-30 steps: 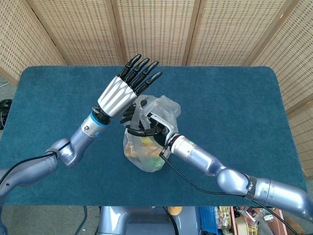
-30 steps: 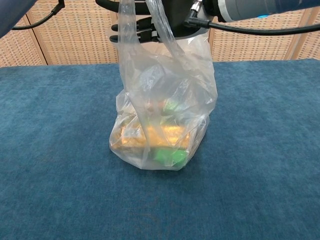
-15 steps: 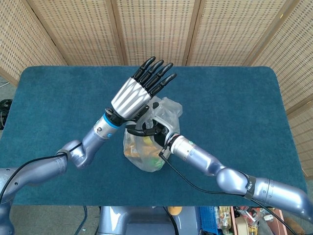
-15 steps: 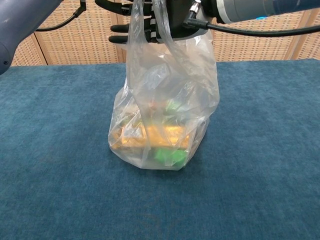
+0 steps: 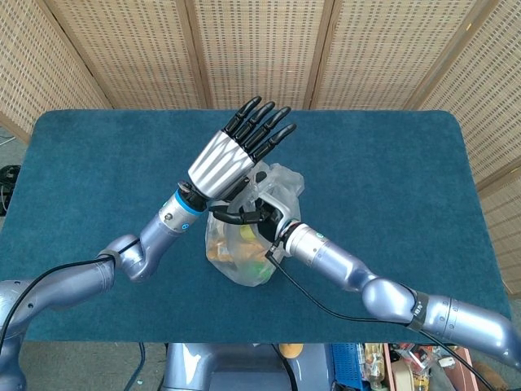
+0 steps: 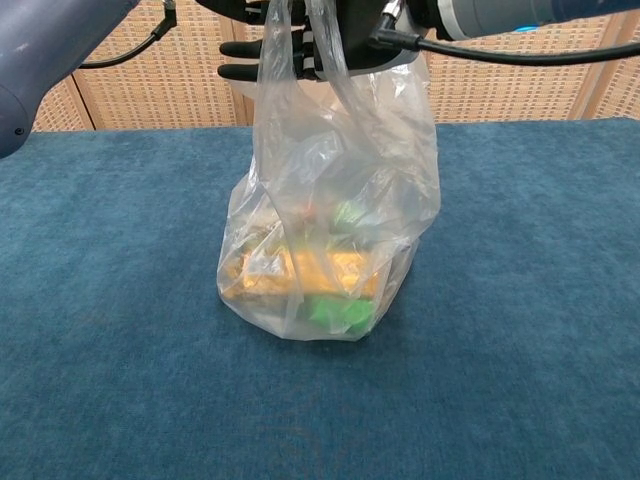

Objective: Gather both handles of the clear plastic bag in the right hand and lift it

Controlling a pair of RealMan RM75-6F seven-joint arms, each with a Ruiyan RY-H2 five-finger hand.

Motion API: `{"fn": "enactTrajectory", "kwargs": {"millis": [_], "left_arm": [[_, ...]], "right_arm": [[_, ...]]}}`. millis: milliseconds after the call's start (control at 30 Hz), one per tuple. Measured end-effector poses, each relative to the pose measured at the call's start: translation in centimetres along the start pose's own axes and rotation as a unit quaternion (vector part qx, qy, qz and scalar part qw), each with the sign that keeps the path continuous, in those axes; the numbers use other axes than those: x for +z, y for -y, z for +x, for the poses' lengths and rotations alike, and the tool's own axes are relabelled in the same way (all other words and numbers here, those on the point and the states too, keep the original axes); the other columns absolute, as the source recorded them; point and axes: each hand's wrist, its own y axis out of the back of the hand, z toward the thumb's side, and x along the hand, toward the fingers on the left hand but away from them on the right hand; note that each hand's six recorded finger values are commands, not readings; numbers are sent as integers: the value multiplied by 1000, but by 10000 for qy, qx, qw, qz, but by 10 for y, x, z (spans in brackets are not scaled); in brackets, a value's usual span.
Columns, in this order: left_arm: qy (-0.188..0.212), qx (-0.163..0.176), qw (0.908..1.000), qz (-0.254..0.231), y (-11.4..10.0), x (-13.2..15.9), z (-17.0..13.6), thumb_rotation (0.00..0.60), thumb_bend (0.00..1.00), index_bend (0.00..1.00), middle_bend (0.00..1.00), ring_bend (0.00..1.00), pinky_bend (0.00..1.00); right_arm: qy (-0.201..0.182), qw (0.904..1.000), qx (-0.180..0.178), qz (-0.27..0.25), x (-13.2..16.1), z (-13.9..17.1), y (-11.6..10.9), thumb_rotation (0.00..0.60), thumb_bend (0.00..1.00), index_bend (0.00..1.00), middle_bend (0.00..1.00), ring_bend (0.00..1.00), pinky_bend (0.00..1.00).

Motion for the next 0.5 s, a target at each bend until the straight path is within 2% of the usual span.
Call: {"fn": "enactTrajectory", "kwargs": {"millis": [300, 500], "left_arm": [[19, -41, 10000, 61, 0, -3, -2, 600, 117, 0, 0, 0, 50], [30, -117, 9999, 83, 0, -8, -5, 600, 116, 0, 0, 0, 48]], "right_arm": [[48, 10000, 45, 48, 0, 2, 1, 600, 346, 355, 456, 217, 213], [76, 9999, 38, 79, 1, 3, -1, 600, 442, 414, 522, 262, 218]]}}
